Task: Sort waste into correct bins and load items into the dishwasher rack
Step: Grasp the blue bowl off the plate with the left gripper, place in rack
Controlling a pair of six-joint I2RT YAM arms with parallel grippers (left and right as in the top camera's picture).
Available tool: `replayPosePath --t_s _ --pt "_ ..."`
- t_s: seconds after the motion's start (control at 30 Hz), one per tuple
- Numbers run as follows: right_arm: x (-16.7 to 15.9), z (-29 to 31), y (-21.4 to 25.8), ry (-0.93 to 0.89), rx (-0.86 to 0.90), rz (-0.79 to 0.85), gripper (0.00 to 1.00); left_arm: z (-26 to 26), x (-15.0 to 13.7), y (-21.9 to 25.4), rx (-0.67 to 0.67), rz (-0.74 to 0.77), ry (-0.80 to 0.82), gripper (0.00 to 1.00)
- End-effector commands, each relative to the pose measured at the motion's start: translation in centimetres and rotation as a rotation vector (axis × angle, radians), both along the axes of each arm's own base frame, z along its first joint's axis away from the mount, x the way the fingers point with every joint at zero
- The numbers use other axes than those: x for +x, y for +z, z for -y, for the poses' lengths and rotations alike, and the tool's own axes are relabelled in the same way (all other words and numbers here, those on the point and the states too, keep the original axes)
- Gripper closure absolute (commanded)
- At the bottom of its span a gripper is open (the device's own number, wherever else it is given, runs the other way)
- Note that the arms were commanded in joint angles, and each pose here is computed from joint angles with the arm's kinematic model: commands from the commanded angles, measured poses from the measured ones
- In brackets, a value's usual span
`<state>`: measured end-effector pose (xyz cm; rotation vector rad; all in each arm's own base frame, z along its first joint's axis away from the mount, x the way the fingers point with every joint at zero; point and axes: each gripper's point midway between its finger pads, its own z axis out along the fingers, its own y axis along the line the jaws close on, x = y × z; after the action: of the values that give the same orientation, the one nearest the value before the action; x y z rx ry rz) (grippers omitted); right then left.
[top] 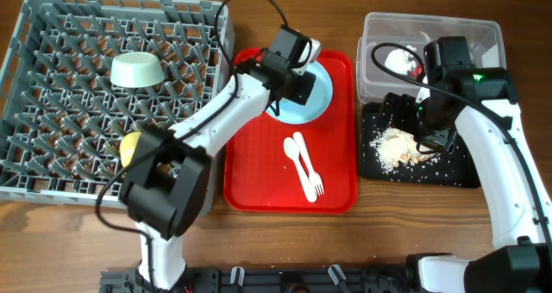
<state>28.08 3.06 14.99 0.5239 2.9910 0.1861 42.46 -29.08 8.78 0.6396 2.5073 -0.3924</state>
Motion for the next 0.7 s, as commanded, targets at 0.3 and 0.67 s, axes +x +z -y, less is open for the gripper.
replayPosePath --t_s 0.3,0.67 --pt "0.1 -0.1 0.7 0.009 0.011 0.025 0.00 -11.8 1.5 18.5 -0.623 0.007 0.051 0.96" --pt "0.1 -0.1 0.7 0.009 0.011 0.025 0.01 -23.9 4.2 12.6 -1.015 -0.271 0.180 0.96"
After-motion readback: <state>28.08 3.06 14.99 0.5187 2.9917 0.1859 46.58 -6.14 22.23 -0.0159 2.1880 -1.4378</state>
